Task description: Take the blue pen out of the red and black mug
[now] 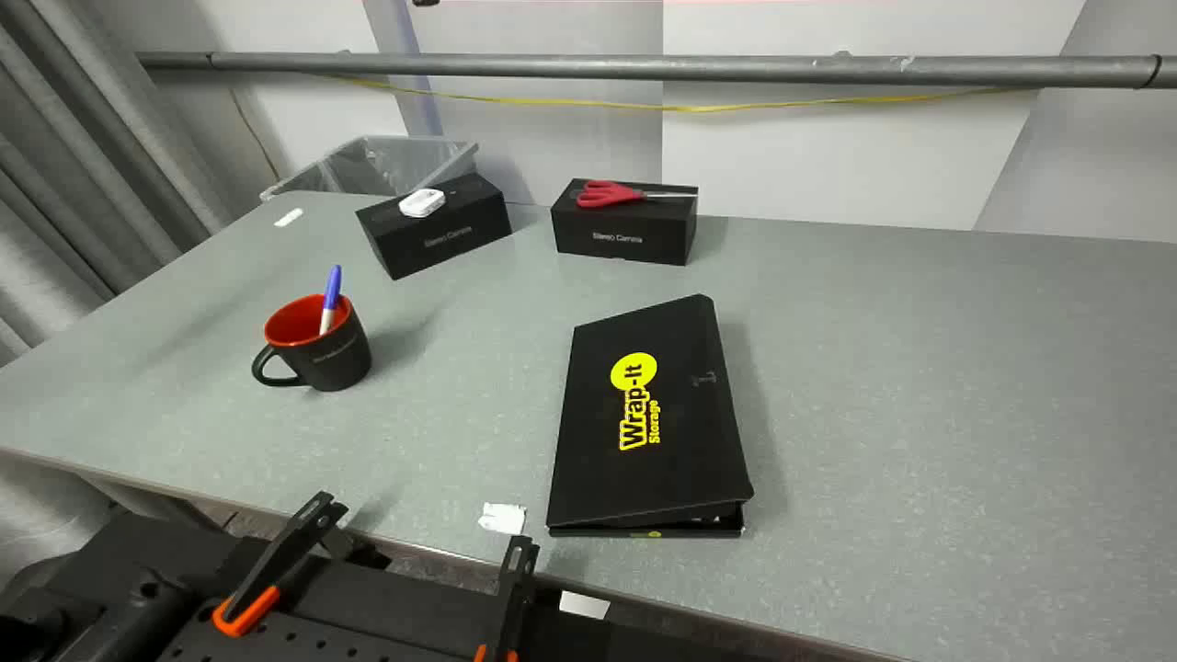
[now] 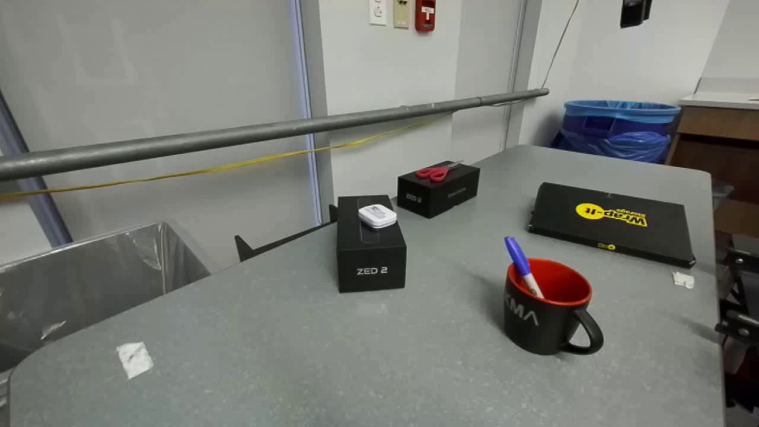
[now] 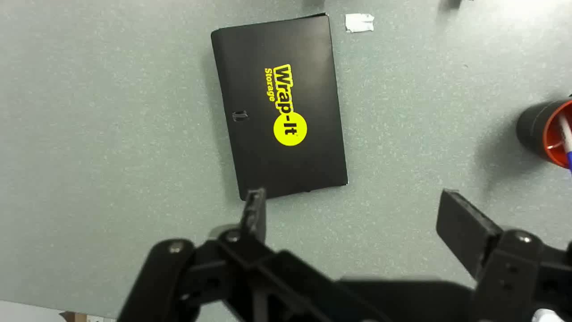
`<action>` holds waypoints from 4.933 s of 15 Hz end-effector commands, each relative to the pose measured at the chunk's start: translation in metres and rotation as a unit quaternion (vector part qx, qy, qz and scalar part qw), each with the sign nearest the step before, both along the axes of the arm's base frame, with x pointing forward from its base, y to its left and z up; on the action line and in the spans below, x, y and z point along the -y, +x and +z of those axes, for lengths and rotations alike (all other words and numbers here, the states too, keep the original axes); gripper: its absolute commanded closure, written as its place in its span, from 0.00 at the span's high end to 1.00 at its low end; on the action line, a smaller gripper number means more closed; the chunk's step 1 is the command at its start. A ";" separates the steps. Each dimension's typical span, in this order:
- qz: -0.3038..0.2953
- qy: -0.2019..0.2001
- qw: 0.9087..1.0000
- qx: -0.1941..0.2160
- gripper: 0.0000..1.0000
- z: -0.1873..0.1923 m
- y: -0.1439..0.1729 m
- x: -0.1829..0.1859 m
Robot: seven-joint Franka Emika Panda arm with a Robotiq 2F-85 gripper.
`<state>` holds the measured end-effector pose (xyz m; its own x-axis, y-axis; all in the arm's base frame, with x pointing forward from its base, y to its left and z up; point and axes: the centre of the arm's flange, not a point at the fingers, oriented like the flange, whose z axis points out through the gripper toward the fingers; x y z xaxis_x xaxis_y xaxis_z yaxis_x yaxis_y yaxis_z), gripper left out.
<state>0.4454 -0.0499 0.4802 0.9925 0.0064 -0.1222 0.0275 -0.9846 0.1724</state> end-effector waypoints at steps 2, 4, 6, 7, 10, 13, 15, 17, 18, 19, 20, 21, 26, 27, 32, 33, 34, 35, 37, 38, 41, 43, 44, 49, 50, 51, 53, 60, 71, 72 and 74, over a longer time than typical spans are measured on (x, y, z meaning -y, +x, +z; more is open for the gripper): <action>0.000 0.000 1.000 0.000 1.00 0.000 0.000 0.000; 0.000 0.000 1.000 0.000 1.00 0.000 0.000 0.000; 0.000 0.000 1.000 0.000 1.00 0.000 0.000 0.000; 0.004 0.001 1.000 0.011 1.00 -0.001 0.000 -0.002; 0.060 0.025 0.998 0.015 1.00 -0.019 0.008 -0.024; 0.141 0.049 0.989 0.012 1.00 -0.051 0.019 -0.066; 0.188 0.065 0.980 -0.006 1.00 -0.073 0.022 -0.100; 0.237 0.079 0.968 -0.023 1.00 -0.091 0.019 -0.133; 0.262 0.083 0.961 -0.032 1.00 -0.097 0.016 -0.147; 0.287 0.086 0.953 -0.043 1.00 -0.102 0.013 -0.161; 0.311 0.088 0.945 -0.055 1.00 -0.106 0.010 -0.171; 0.334 0.092 0.935 -0.070 1.00 -0.107 0.005 -0.178; 0.327 0.079 0.939 -0.064 1.00 -0.112 0.003 -0.180; 0.329 0.080 0.939 -0.064 1.00 -0.112 0.003 -0.180; 0.344 0.087 0.932 -0.080 1.00 -0.135 0.015 -0.192; 0.345 0.085 0.931 -0.082 1.00 -0.144 0.018 -0.198; 0.348 0.086 0.930 -0.088 1.00 -0.151 0.019 -0.202; 0.352 0.089 0.927 -0.092 1.00 -0.160 0.021 -0.206; 0.366 0.090 0.921 -0.100 1.00 -0.179 0.025 -0.215; 0.373 0.099 0.916 -0.104 1.00 -0.187 0.028 -0.220; 0.397 0.119 0.904 -0.109 1.00 -0.205 0.038 -0.228; 0.409 0.136 0.895 -0.116 1.00 -0.216 0.047 -0.228; 0.413 0.143 0.891 -0.120 1.00 -0.220 0.051 -0.227; 0.442 0.205 0.863 -0.134 1.00 -0.242 0.069 -0.225; 0.447 0.214 0.858 -0.134 1.00 -0.246 0.072 -0.227; 0.450 0.220 0.854 -0.137 1.00 -0.251 0.074 -0.228; 0.459 0.226 0.847 -0.142 1.00 -0.258 0.077 -0.229; 0.487 0.239 0.824 -0.163 0.96 -0.278 0.077 -0.242; 0.500 0.234 0.817 -0.168 0.04 -0.254 0.067 -0.242; 0.498 0.232 0.819 -0.167 0.00 -0.249 0.067 -0.240; 0.496 0.231 0.821 -0.164 0.02 -0.239 0.067 -0.236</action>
<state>0.5123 0.1961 0.2194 0.3834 0.9116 -0.1483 0.8261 -0.4103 -0.3863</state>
